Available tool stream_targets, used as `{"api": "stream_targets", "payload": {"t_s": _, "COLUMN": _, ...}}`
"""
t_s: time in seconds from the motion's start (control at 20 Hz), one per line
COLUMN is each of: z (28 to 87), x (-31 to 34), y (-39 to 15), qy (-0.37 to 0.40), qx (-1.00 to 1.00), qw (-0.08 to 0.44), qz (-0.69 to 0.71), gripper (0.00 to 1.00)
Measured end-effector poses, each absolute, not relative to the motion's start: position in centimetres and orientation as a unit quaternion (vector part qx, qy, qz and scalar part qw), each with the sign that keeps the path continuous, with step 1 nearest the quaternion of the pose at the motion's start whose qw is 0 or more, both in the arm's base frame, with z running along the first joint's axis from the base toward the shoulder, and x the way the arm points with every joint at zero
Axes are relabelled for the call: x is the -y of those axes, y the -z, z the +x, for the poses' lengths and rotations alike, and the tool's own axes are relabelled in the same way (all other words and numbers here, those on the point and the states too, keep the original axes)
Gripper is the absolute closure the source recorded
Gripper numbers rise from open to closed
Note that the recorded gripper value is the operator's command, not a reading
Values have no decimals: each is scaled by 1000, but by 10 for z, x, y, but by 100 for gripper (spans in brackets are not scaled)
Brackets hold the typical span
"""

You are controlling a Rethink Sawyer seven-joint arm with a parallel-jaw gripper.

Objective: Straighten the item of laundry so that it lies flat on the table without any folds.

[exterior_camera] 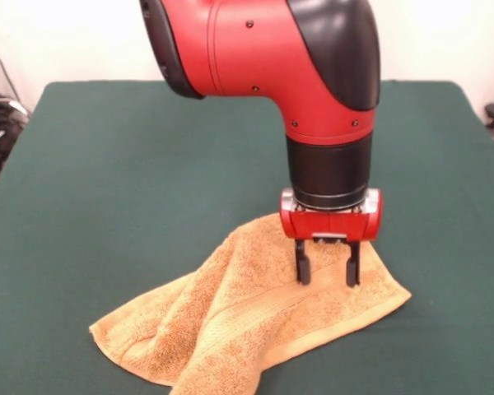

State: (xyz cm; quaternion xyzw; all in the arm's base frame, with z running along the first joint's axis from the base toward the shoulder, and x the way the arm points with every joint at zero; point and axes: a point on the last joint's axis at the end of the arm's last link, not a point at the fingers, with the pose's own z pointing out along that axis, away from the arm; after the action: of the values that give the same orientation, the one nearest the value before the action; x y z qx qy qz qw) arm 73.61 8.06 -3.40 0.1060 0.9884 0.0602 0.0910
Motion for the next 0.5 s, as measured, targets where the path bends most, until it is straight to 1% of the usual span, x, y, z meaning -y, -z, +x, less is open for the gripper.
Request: {"api": "stream_targets", "payload": {"t_s": 0.5, "z": 742, "x": -75, "y": 48, "qy": -65, "qx": -984, "qw": 121, "qz": 118, "gripper": 0}}
